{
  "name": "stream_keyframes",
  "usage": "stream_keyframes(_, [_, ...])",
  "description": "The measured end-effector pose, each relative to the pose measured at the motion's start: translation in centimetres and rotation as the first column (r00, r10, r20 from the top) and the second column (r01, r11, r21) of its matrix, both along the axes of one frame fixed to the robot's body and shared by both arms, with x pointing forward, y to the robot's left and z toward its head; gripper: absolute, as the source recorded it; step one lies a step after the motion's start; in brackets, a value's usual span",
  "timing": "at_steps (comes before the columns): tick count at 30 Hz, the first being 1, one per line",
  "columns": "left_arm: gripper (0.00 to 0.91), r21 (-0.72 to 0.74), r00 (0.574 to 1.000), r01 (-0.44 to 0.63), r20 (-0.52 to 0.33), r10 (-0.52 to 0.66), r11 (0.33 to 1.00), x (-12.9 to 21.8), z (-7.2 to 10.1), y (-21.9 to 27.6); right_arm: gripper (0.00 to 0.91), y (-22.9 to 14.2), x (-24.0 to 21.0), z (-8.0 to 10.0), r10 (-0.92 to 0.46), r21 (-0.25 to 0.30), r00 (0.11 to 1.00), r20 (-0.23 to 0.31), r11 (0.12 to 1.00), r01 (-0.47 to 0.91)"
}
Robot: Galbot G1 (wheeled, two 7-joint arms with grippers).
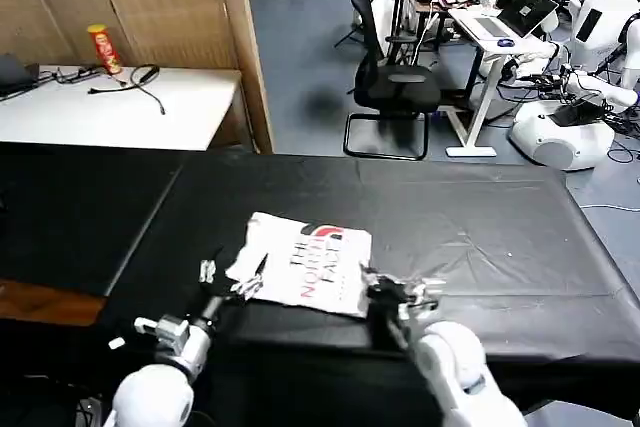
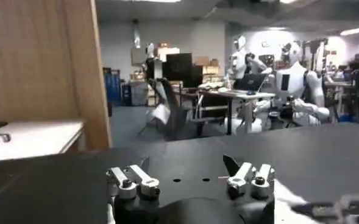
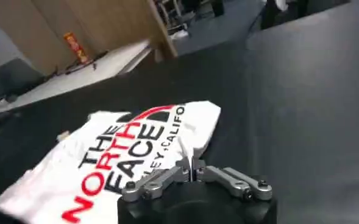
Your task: Fold and organize the clothes.
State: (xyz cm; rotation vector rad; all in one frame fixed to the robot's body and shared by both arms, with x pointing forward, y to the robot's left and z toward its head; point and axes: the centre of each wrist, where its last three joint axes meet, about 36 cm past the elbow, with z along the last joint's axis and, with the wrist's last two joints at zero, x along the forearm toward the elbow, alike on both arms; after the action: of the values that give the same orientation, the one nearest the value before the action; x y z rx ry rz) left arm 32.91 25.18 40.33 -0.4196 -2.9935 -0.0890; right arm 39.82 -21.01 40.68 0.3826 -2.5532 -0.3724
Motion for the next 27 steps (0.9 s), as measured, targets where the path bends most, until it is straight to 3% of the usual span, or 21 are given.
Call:
stream_keyframes(3, [0.878,-0.011,1.0,-0.026,-0.015,0.026,1.0,-0.3,-0.1,0.4,0.878,-2.7,-0.5,1.0,0.006,-0.033,0.999,-0.042,0.999,-0.008])
stream_keyframes(6, [0.878,-0.002,0.998,-0.047,-0.038,0.047,0.999,-0.5,0.1,0.8,0.878,-4.5,-1.4,2.1,0.028,-0.072,0.999,-0.019,0.997,-0.029])
stream_keyframes(12, [0.878,0.026,0.996,-0.067,-0.052,0.068,0.997,-1.1,0.0,1.7,0.878,-5.9,-4.1,3.6,0.109,-0.204,0.98,0.168,0.976,-0.074])
stream_keyframes(18, [0.878,0.033,0.995,-0.092,-0.04,0.093,0.995,-2.2,-1.1,2.4,0.878,-5.6,-7.9,2.2,0.099,-0.306,0.917,0.386,0.952,0.026])
stream_keyframes(23, [0.878,0.031,0.986,-0.137,-0.092,0.139,0.99,-3.6,-1.1,1.9,0.878,-4.7,-11.5,0.5,0.066,-0.337,0.883,0.465,0.935,0.107])
stream_keyframes(27, [0.878,-0.005,0.975,-0.178,-0.134,0.176,0.984,-6.0,-0.4,1.9,0.878,-3.6,-14.9,-0.5,0.014,-0.332,0.857,0.516,0.925,0.184])
